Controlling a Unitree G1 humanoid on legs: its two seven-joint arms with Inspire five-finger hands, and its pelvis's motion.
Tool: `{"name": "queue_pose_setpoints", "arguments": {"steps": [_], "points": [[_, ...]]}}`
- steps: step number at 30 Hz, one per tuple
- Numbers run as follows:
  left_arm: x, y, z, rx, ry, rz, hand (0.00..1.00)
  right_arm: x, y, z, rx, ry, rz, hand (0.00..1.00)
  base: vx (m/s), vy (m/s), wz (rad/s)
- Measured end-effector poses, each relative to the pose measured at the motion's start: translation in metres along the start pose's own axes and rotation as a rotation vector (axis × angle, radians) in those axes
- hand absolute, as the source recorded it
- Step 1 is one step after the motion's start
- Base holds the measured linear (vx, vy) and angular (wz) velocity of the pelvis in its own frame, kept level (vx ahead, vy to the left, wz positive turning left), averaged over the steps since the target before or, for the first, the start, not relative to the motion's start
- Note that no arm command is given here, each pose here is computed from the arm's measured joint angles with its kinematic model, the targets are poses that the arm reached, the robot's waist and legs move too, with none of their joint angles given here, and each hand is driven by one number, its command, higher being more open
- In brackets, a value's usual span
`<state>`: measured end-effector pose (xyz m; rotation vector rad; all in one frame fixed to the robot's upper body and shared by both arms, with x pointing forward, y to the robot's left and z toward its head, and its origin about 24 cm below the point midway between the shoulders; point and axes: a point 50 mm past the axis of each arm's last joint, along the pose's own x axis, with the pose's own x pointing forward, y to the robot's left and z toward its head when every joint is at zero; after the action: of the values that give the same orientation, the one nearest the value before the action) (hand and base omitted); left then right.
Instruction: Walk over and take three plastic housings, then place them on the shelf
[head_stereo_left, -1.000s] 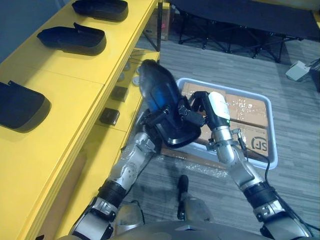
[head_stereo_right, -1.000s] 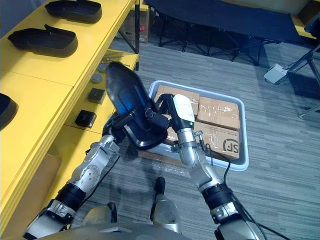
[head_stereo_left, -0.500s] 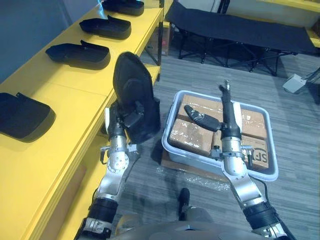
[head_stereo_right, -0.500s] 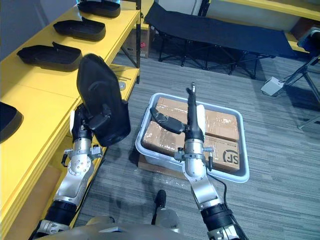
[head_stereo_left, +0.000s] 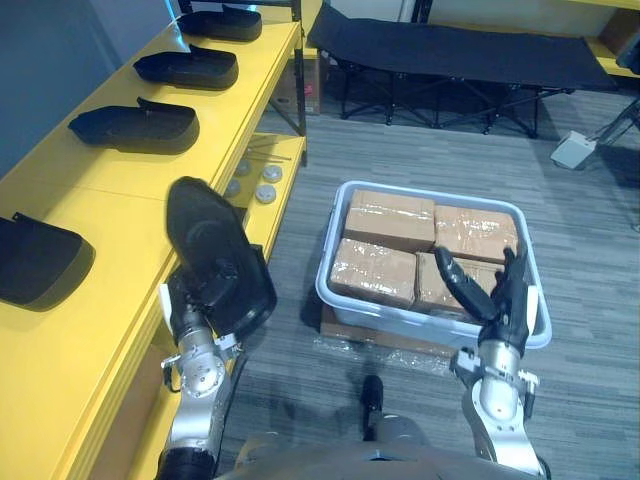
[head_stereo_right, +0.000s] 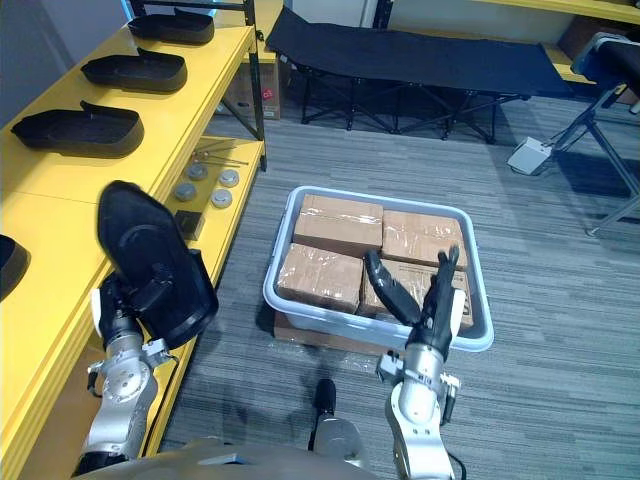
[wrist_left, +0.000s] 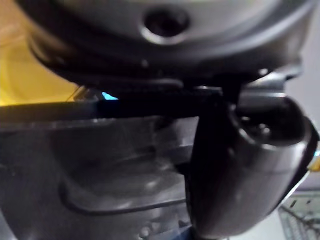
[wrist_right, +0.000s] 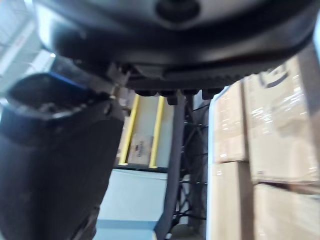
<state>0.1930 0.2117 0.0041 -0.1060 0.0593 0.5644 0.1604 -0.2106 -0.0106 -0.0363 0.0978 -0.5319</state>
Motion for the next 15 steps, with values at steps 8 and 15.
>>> {"name": "queue_pose_setpoints", "arguments": {"steps": [8, 15], "points": [[-0.011, -0.006, 0.051, -0.154, -0.216, -0.092, 0.00, -0.011, 0.021, -0.023, 0.038, 0.141, 0.123, 1.00, -0.03, -0.001, 0.24], [-0.021, 0.011, 0.066, -0.157, -0.276, -0.045, 0.00, 0.012, 0.082, 0.002, 0.062, 0.024, 0.330, 1.00, 0.01, -0.022, 0.61]]}}
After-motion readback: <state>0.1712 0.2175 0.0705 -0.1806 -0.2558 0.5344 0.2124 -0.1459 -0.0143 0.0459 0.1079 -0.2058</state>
